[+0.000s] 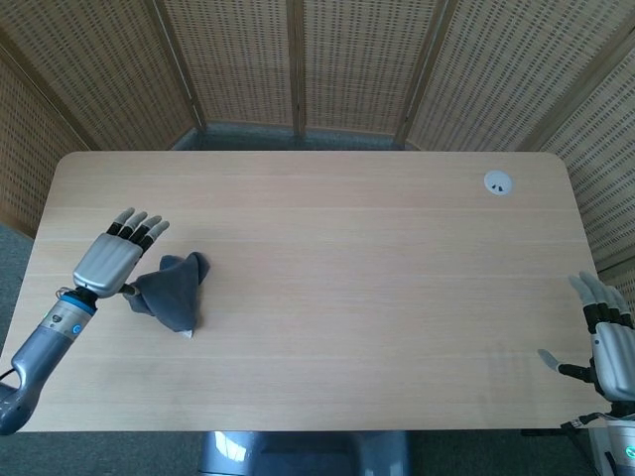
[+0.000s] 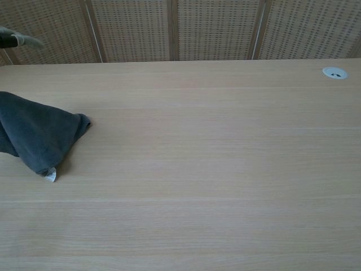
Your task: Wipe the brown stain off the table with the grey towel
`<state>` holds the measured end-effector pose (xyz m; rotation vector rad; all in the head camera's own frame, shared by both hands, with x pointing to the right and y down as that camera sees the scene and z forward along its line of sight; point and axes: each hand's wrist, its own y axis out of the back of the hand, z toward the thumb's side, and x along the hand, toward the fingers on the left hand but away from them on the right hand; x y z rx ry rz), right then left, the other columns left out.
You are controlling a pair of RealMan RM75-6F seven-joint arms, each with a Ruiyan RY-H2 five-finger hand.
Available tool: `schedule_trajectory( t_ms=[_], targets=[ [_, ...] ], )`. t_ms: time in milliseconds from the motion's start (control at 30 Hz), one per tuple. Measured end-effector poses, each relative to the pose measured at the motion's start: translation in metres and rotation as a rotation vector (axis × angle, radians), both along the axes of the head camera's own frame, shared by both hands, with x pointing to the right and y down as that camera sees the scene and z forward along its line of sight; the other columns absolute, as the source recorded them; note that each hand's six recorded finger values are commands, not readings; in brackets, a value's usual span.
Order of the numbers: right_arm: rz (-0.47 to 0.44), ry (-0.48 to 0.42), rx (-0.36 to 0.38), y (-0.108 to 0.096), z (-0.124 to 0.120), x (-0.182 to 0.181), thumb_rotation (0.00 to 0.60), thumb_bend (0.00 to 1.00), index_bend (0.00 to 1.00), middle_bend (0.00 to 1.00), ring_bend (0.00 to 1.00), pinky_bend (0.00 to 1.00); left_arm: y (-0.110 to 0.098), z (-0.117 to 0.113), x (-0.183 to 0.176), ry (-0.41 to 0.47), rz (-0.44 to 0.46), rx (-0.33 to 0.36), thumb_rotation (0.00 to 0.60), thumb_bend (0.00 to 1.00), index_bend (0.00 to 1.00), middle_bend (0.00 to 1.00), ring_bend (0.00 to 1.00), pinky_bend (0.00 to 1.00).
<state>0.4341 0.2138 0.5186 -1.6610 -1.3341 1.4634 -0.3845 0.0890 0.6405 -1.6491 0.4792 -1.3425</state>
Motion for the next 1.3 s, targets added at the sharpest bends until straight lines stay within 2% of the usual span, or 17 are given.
schedule_trajectory(
  t_ms=[167,267,367,500,700,833,967,1300],
  targets=[
    [-0.002,0.001,0.001,0.000,0.000,-0.001,0.600,0.00,0.00,0.00,0.00,0.00,0.018,0.011,-0.023,-0.157,0.016,-0.091,0.600,0.00,0.00,0.00,0.00,0.00],
    [-0.003,0.003,0.001,0.000,0.000,-0.001,0.600,0.00,0.00,0.00,0.00,0.00,0.030,0.020,-0.034,-0.209,0.013,-0.154,0.600,0.00,0.00,0.00,0.00,0.00],
    [-0.001,0.006,0.001,0.000,0.000,-0.001,0.600,0.00,0.00,0.00,0.00,0.00,0.036,0.022,-0.035,-0.196,0.001,-0.187,0.600,0.00,0.00,0.00,0.00,0.00],
    [0.001,0.008,0.000,0.000,0.001,0.000,0.600,0.00,0.00,0.00,0.00,0.00,0.040,0.020,-0.034,-0.128,-0.033,-0.220,0.600,0.00,0.00,0.00,0.00,0.00],
    [-0.001,0.010,0.001,0.000,0.001,-0.001,0.600,0.00,0.00,0.00,0.00,0.00,0.051,0.011,-0.025,-0.049,-0.005,-0.263,0.600,0.00,0.00,0.00,0.00,0.00],
    [0.000,0.008,0.002,0.000,0.001,-0.001,0.600,0.00,0.00,0.00,0.00,0.00,0.057,0.003,-0.014,-0.023,0.044,-0.250,0.600,0.00,0.00,0.00,0.00,0.00],
    [0.004,0.004,0.006,0.000,-0.001,0.000,0.600,0.00,0.00,0.00,0.00,0.00,0.052,-0.005,-0.012,0.004,0.036,-0.198,0.600,0.00,0.00,0.00,0.00,0.00],
    [0.005,0.010,0.006,-0.001,-0.001,0.002,0.600,0.00,0.00,0.00,0.00,0.00,0.046,-0.020,-0.030,0.054,-0.084,-0.044,0.600,0.00,0.00,0.00,0.00,0.00]
  ],
)
